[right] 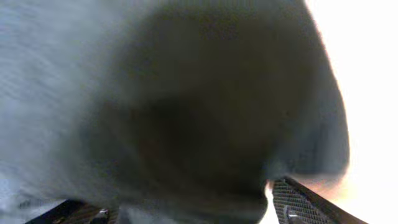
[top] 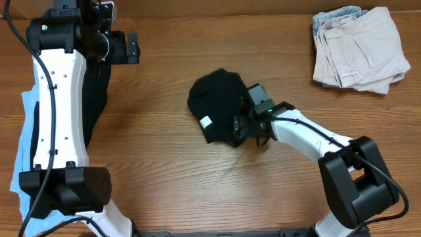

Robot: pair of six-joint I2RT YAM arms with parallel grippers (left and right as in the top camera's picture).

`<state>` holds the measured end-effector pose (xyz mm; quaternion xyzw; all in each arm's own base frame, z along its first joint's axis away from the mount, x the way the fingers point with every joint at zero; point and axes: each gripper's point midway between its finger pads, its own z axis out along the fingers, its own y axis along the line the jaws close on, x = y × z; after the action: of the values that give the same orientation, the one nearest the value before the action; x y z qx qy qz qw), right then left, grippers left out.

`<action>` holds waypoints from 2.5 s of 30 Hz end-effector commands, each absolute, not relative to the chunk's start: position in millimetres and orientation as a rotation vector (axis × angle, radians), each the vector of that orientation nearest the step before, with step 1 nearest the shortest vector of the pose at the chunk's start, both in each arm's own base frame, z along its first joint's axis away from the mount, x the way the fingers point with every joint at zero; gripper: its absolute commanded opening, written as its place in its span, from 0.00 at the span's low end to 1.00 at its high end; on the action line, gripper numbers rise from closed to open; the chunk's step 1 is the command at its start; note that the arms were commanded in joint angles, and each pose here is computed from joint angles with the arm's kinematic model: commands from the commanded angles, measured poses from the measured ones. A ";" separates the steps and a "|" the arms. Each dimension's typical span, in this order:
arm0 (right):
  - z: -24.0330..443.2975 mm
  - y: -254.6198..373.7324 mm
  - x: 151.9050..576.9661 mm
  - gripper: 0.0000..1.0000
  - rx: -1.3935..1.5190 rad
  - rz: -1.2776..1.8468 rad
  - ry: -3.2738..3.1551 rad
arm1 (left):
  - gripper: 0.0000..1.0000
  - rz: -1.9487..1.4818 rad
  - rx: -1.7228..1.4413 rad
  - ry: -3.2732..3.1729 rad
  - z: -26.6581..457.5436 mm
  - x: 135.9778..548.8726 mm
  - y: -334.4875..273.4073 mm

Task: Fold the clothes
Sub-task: 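Grasp the folded black bundle with the right gripper, then lift the bundle and carry it to the top-right beige stack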

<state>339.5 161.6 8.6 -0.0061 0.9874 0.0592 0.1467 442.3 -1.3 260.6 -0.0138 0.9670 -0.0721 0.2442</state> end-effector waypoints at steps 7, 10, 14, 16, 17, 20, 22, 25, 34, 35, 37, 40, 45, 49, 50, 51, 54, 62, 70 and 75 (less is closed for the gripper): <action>32.2 105.0 410.6 0.82 0.171 0.080 2.594 | 1.00 -0.215 -0.053 2.632 261.6 445.4 -2.0; 50.0 113.7 416.1 0.82 0.115 0.137 2.613 | 1.00 -0.214 -0.053 2.626 262.3 446.7 -1.8; 89.1 138.2 415.0 0.82 0.005 0.223 2.647 | 1.00 -0.213 -0.051 2.615 263.6 448.9 -1.6; 111.2 160.0 411.0 0.82 -0.139 0.267 2.640 | 1.00 -0.212 -0.050 2.605 264.8 451.0 -1.5; 119.7 173.5 408.3 0.82 -0.235 0.275 2.625 | 1.00 -0.211 -0.050 2.601 265.4 452.0 -1.2; 124.9 199.1 400.3 0.83 -0.439 0.262 2.583 | 1.00 -0.209 -0.049 2.594 266.2 453.5 -0.8; 119.5 212.9 391.7 0.86 -0.595 0.233 2.565 | 1.00 -0.209 -0.049 2.590 266.8 454.4 -0.6; 106.3 230.7 378.1 0.88 -0.809 0.205 2.538 | 1.00 -0.192 -0.053 2.583 267.4 456.0 1.6; 72.6 249.0 360.3 0.88 -1.100 0.157 2.505 | 1.00 -0.171 -0.059 2.574 268.4 458.1 5.2; 67.9 249.0 360.4 0.88 -1.107 0.155 2.513 | 1.00 -0.171 -0.059 2.574 268.4 458.2 5.2; 58.5 248.3 359.0 0.88 -1.137 0.146 2.525 | 1.00 -0.171 -0.059 2.574 268.4 458.2 5.2; 44.3 249.3 352.1 0.88 -1.171 0.150 2.560 | 1.00 -0.172 -0.059 2.575 268.4 458.0 5.1; 28.8 251.9 344.3 0.88 -1.207 0.143 2.593 | 1.00 -0.172 -0.059 2.575 268.4 458.0 5.1; 14.4 251.0 343.0 0.86 -1.220 0.124 2.618 | 1.00 -0.171 -0.059 2.575 268.3 458.0 5.2; 10.4 249.1 343.7 0.84 -1.213 0.107 2.628 | 1.00 -0.171 -0.059 2.574 268.4 458.1 5.2; 5.6 246.1 344.9 0.82 -1.201 0.081 2.642 | 1.00 -0.172 -0.059 2.574 268.4 458.1 5.1; -7.3 235.2 353.9 0.68 -1.094 -0.023 2.688 | 1.00 -0.171 -0.059 2.575 267.9 458.3 5.2; -5.4 229.3 368.5 0.04 -0.894 -0.087 2.712 | 1.00 -0.171 -0.059 2.576 267.7 458.2 5.2; 93.4 225.7 414.8 0.04 -0.688 -0.137 2.606 | 1.00 -0.172 -0.059 2.576 267.7 458.2 5.2; 199.2 206.9 448.1 0.04 -0.542 -0.117 2.488 | 1.00 -0.172 -0.059 2.576 267.7 458.2 5.2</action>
<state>415.9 223.1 102.0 -0.2581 0.9463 -0.0489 0.1882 455.5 1.0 267.7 -0.0121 0.9594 -0.0665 0.2739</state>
